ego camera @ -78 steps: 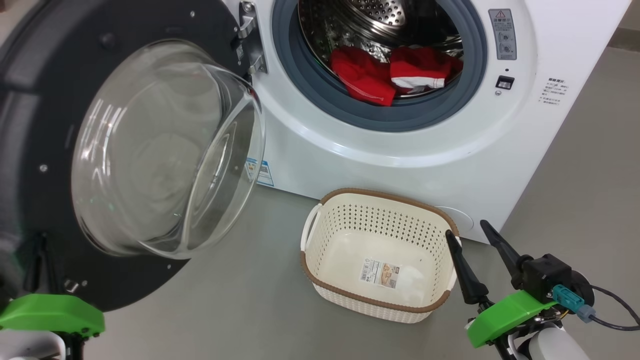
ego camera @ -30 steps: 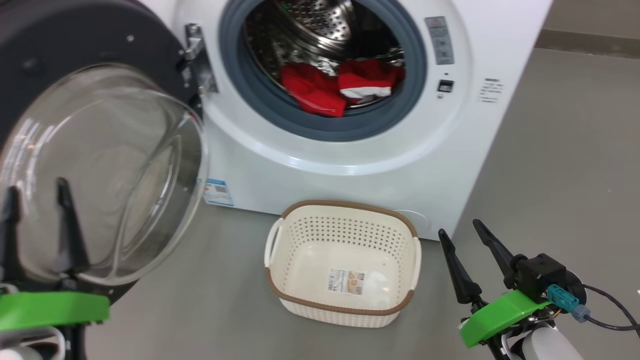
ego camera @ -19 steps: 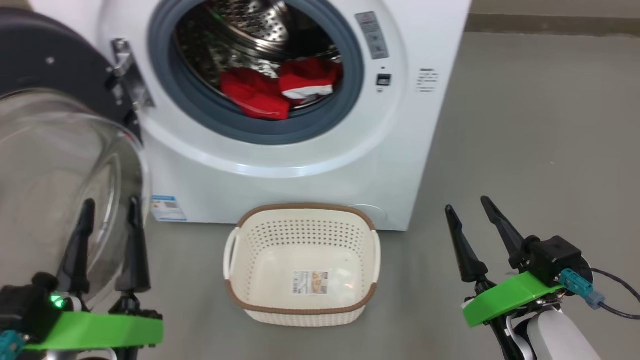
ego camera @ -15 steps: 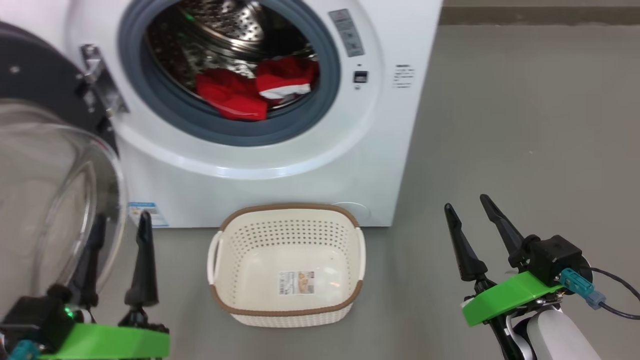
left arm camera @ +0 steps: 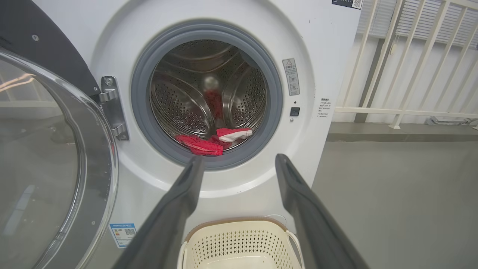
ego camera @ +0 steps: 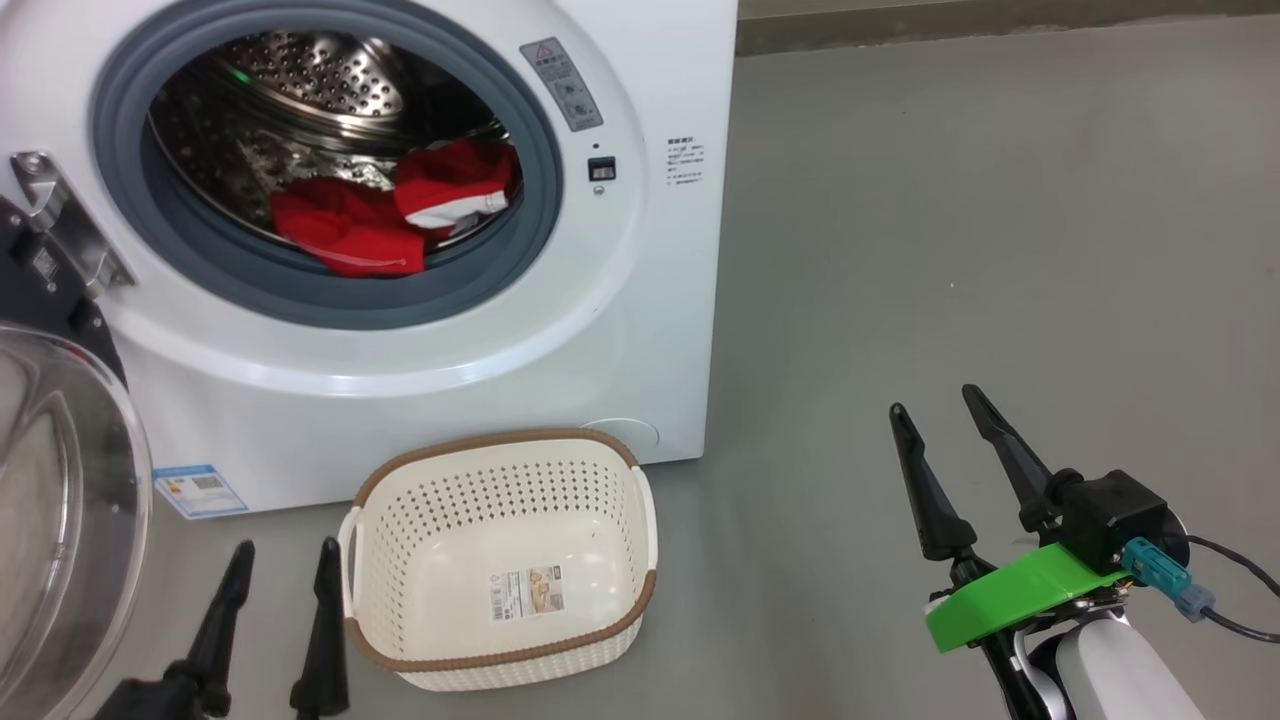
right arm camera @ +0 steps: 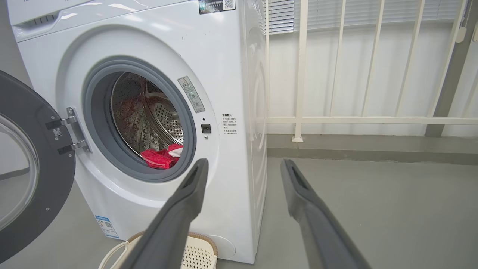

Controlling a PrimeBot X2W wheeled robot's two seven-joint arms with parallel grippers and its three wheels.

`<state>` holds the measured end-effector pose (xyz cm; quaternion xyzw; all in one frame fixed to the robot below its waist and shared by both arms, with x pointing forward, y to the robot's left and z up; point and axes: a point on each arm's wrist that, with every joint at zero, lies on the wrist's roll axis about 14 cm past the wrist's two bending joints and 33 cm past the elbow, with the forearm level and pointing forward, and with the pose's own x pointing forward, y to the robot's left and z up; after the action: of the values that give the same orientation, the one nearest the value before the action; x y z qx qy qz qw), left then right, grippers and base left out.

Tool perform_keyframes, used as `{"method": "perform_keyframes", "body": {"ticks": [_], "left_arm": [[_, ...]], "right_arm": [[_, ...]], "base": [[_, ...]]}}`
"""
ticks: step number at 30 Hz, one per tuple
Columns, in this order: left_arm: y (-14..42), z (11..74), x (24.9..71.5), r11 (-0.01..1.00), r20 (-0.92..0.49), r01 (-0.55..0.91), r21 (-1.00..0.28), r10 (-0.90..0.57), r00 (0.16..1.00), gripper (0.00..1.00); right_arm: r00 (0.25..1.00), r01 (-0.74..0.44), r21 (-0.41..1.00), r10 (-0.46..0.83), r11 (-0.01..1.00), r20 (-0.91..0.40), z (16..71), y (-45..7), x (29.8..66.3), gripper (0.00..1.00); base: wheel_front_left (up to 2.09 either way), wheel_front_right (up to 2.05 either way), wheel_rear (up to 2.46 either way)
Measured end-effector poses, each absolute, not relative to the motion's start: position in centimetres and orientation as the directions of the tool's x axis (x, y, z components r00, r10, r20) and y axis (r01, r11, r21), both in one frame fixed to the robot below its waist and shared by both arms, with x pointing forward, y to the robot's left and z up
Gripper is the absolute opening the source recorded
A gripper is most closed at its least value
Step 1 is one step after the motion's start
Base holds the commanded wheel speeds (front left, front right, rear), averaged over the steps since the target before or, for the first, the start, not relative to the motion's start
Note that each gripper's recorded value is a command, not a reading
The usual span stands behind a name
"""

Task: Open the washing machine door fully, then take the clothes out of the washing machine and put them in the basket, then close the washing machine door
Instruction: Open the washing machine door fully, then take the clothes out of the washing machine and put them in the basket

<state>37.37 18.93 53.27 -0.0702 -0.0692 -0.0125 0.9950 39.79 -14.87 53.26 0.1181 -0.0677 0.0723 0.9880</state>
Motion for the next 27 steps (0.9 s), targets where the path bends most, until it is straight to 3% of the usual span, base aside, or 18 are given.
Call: {"method": "perform_keyframes", "body": {"ticks": [27], "left_arm": [[20.5,50.8,35.0,0.99,0.087,-0.014,-0.137,0.026,0.996,1.0]], "right_arm": [[0.98,-0.155,0.184,0.127,0.971,0.152,53.3,-15.0,38.3,1.0]], "base": [[0.0,0.0,0.0]]}}
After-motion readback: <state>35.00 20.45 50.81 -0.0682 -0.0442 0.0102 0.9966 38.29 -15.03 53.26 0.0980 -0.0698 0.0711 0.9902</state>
